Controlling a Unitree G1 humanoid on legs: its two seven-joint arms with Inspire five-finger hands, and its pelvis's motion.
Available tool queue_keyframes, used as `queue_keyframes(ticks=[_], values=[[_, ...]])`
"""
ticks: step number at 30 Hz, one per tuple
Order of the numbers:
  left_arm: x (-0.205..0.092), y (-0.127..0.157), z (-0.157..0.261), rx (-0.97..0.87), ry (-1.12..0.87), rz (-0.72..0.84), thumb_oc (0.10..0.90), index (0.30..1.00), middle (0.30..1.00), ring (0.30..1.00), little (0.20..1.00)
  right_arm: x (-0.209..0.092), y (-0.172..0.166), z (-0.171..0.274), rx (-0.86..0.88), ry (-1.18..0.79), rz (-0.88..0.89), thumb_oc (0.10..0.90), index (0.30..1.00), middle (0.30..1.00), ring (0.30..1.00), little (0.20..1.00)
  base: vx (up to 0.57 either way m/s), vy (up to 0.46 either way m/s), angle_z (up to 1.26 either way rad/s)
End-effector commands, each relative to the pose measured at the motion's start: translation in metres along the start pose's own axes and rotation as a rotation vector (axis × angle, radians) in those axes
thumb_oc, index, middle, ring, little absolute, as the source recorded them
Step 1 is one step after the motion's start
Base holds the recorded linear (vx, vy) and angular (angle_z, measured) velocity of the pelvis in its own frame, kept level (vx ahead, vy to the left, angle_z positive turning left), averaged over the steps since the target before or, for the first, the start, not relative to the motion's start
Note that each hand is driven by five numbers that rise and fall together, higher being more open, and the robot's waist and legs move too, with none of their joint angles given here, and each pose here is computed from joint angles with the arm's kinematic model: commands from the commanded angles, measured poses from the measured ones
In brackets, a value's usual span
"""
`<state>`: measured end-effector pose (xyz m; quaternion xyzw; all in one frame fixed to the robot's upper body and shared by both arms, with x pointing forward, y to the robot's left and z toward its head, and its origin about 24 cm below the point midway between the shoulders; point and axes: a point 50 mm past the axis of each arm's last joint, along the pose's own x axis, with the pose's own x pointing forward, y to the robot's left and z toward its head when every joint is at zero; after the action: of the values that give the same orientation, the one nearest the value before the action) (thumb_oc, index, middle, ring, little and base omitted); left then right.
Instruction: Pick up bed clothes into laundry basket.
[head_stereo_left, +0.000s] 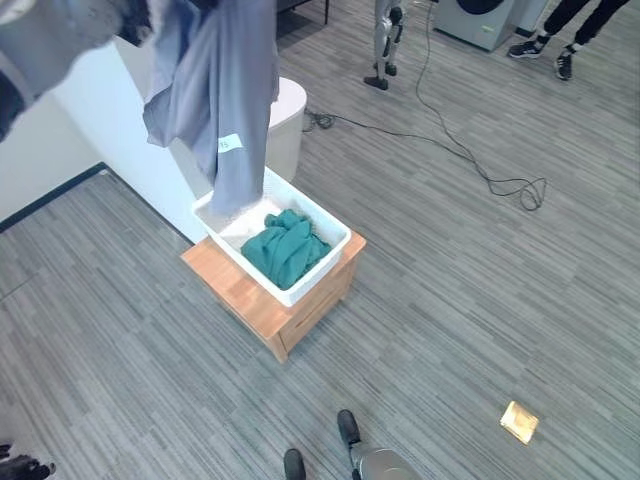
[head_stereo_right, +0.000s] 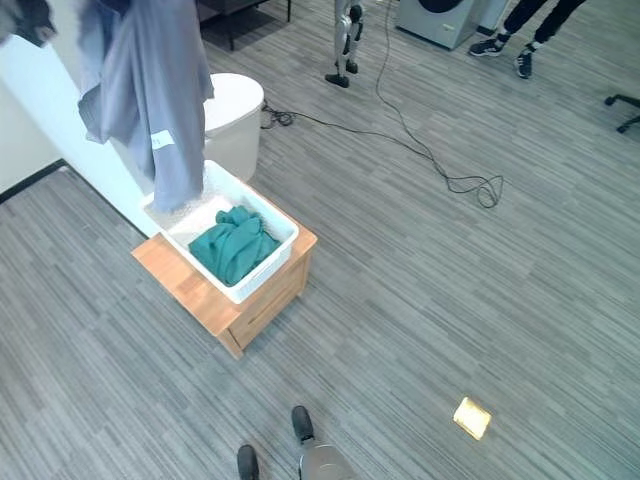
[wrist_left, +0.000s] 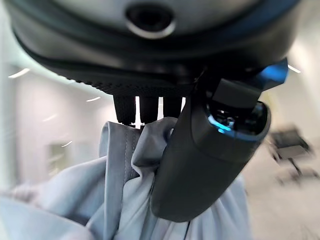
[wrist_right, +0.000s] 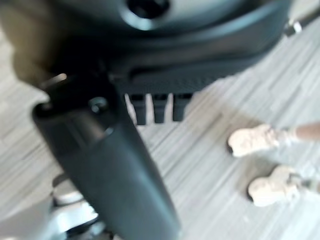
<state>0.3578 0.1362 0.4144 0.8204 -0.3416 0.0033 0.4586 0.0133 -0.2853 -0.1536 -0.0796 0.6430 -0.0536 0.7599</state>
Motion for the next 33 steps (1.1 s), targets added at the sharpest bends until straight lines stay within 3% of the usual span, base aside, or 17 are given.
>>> queue_keyframes(ticks=[1,9,13,18,33], values=[[-0.005,0.084,-0.033,0.291,0.117,0.233,0.4,0.3,0.3,0.3,0.3,-0.026,-0.083,-0.019,-0.012,0.059,-0.233,0.8,0.9,0.9,0.9,0.9,0.02,0.015,0.14],[-0.002,0.08,-0.028,0.422,0.084,0.192,0.4,0.3,0.3,0.3,0.3,-0.038,-0.108,-0.031,-0.013,0.119,-0.31,0.8,0.9,0.9,0.9,0.9,0.0,0.004,-0.02],[-0.006,0.078,-0.045,0.433,0.17,0.17,0.4,0.3,0.3,0.3,0.3,-0.041,-0.115,-0.029,0.002,0.119,-0.332,0.8,0.9,0.9,0.9,0.9,-0.04,0.008,-0.02],[-0.017,0.064,-0.068,0.399,0.285,0.11,0.4,0.3,0.3,0.3,0.3,-0.033,-0.105,-0.017,-0.007,0.087,-0.297,0.8,0.9,0.9,0.9,0.9,-0.02,0.0,-0.04],[-0.025,0.073,-0.078,0.274,0.339,0.177,0.4,0.3,0.3,0.3,0.3,-0.021,-0.086,0.003,-0.009,0.045,-0.256,0.8,0.9,0.9,0.9,0.9,-0.01,-0.002,0.0]])
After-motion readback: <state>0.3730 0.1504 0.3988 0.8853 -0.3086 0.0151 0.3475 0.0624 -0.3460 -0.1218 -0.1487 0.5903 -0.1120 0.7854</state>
